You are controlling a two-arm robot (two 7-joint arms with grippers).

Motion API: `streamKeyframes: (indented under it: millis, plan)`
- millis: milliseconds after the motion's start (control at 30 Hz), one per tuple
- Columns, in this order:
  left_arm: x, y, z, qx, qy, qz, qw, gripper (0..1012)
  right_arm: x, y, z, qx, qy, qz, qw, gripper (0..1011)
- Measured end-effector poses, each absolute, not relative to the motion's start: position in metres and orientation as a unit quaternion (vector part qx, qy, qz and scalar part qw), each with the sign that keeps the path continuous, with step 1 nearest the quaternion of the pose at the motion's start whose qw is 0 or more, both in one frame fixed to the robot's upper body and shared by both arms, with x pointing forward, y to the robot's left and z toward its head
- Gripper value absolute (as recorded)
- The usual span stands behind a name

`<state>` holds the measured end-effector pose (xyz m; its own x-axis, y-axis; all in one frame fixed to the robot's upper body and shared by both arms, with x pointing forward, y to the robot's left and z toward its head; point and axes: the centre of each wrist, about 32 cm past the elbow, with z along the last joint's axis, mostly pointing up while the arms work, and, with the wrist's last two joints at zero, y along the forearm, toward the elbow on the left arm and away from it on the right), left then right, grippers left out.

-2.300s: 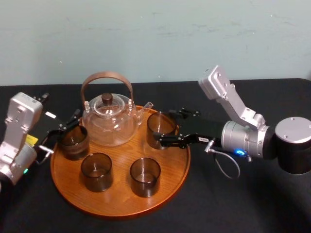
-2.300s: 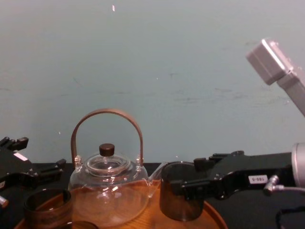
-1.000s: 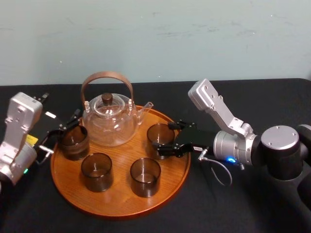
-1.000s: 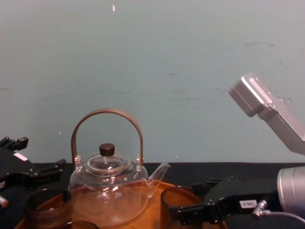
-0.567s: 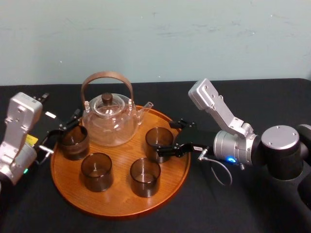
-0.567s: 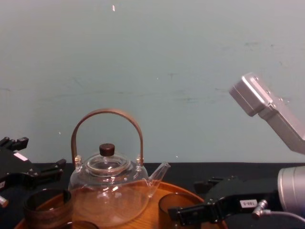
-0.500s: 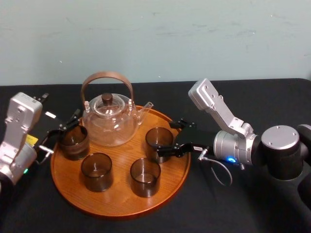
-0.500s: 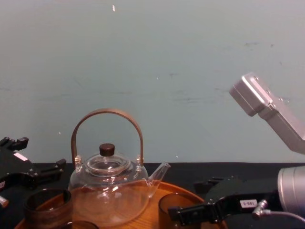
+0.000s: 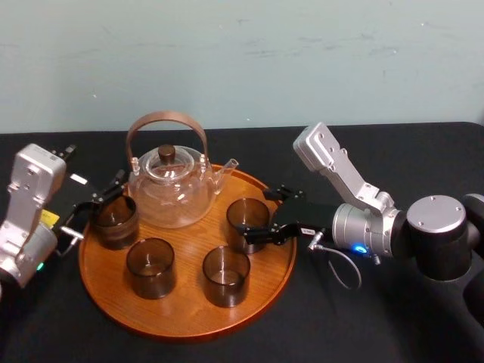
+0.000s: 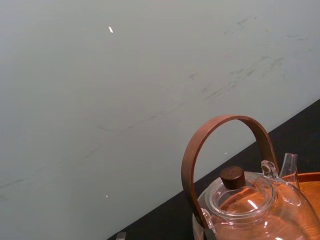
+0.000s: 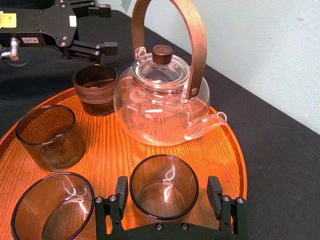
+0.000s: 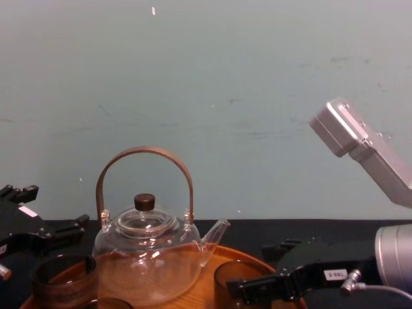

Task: Pick up the glass from the table and place it on the tray.

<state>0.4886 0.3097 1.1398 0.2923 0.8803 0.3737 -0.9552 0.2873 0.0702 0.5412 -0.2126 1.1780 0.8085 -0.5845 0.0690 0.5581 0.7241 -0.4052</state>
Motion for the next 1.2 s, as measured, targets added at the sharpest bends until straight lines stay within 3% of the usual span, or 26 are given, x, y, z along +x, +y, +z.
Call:
streamKeyframes:
  millis: [333,1200]
  plan:
    - [0.489,0.31,1.14,0.141,-0.132,0.58,0.791,1001,0.533,-0.226,1.18,-0.197,0.041,-0.302,0.932,1002]
    - [0.489,0.31,1.14,0.141,-0.132,0.58,0.791,1002,0.478,-0.296,1.195,-0.167,0.042,-0.351,0.92,1002]
